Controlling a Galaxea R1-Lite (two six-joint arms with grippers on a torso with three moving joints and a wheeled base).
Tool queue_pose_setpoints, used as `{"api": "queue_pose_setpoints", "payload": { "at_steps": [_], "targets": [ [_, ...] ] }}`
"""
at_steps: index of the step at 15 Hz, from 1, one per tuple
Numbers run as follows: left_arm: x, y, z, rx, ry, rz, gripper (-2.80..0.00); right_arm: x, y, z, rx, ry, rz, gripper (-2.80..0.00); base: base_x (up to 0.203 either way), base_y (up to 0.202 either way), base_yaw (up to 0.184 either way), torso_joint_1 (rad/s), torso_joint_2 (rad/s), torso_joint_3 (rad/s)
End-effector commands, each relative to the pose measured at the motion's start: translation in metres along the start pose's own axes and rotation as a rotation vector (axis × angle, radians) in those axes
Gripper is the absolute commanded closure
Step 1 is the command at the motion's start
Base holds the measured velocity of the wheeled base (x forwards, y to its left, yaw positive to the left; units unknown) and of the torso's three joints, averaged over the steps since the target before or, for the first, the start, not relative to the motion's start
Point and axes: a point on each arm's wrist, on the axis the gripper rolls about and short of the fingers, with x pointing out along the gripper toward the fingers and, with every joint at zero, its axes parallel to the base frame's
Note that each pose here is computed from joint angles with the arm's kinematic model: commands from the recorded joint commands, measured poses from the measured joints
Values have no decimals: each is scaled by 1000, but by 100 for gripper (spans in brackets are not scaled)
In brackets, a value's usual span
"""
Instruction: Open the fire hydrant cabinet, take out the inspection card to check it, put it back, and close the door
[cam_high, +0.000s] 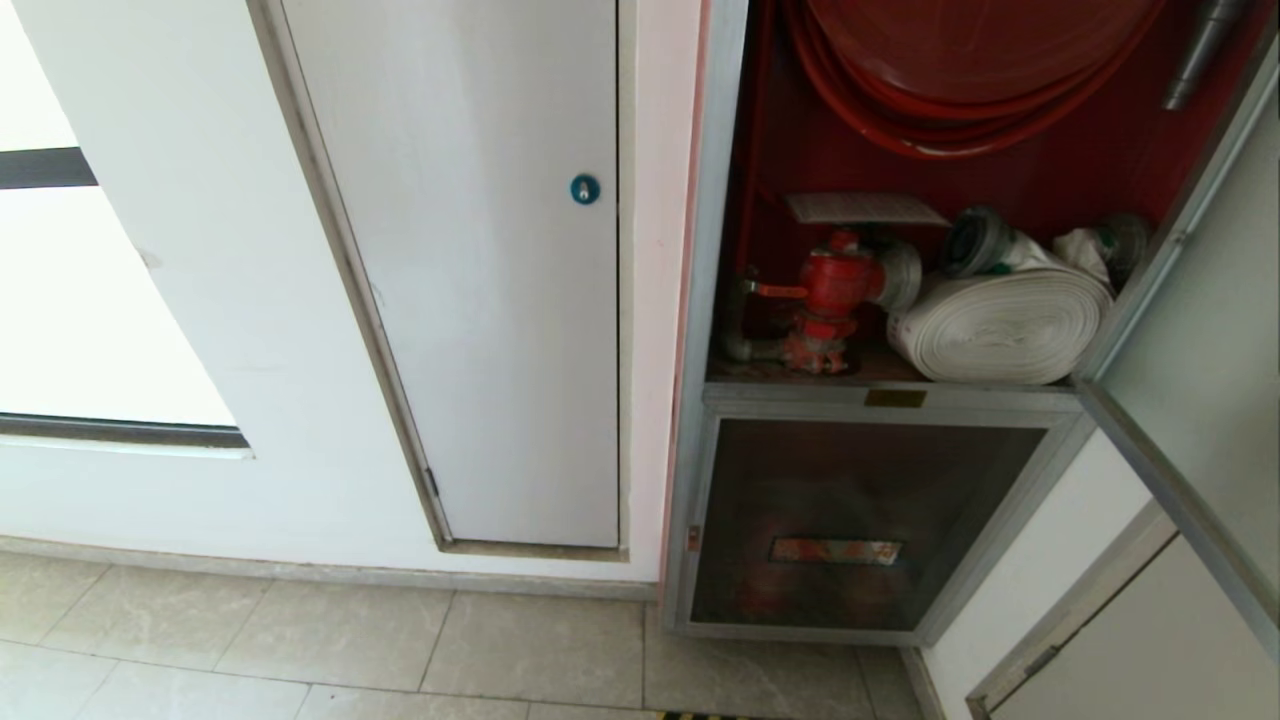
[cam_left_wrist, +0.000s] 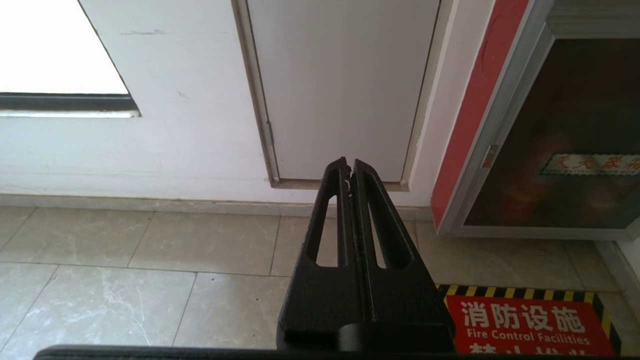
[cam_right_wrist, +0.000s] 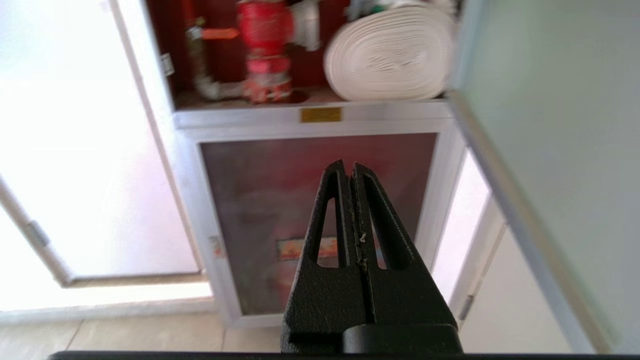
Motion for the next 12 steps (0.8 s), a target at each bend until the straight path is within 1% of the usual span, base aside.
{"api": "queue_pose_setpoints", "payload": {
  "at_steps": [1,4,6,8,12],
  "targets": [
    [0,0,0,0,2,-1,0,0,0,-2,-1,8,21,0,0,0,0,0,0,0],
    [0,0,0,0,1,-1,0,0,1,-4,-2,19,49,0,0,0,0,0,0,0],
    [0,0,0,0,1,-1,0,0,2,-7,-14,50,73,0,0,0,0,0,0,0],
    [0,0,0,0,1,-1,0,0,2,-11,-43,92,87,0,0,0,0,0,0,0],
    [0,0,0,0,1,-1,0,-1,2,-16,-48,133,101,0,0,0,0,0,0,0]
  ]
}}
